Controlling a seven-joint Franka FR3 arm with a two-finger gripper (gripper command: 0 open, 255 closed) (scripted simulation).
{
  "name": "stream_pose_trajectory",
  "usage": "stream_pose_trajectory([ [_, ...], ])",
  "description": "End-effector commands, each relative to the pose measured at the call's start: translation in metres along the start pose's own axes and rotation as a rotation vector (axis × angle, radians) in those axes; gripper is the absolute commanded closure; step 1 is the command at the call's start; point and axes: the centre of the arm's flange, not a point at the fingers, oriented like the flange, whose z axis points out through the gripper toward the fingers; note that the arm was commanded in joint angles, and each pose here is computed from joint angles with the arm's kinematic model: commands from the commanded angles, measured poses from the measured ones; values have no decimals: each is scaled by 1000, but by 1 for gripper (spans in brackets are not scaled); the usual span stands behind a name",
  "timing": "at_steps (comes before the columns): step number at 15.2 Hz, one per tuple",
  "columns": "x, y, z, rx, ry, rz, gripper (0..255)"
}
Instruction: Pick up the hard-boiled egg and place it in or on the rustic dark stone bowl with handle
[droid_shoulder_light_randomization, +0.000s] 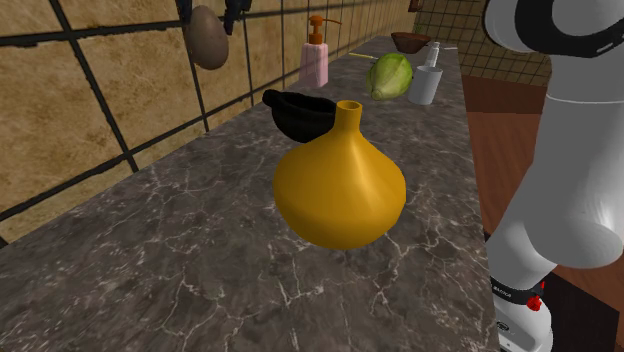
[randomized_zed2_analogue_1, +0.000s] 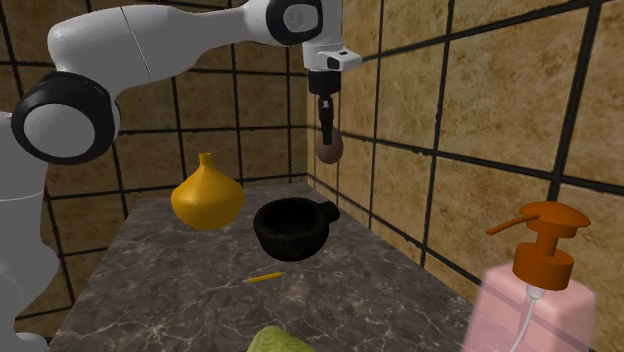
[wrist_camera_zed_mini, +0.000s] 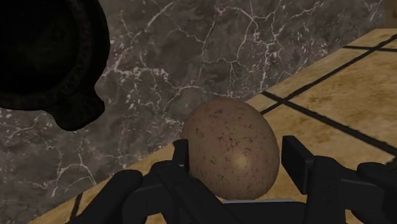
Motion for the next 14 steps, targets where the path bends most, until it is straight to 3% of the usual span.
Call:
stream_pose_trajectory([
  [1, -11, 18, -9, 0, 0, 0, 255],
  [14, -85, 158, -70, 0, 0, 0, 255],
])
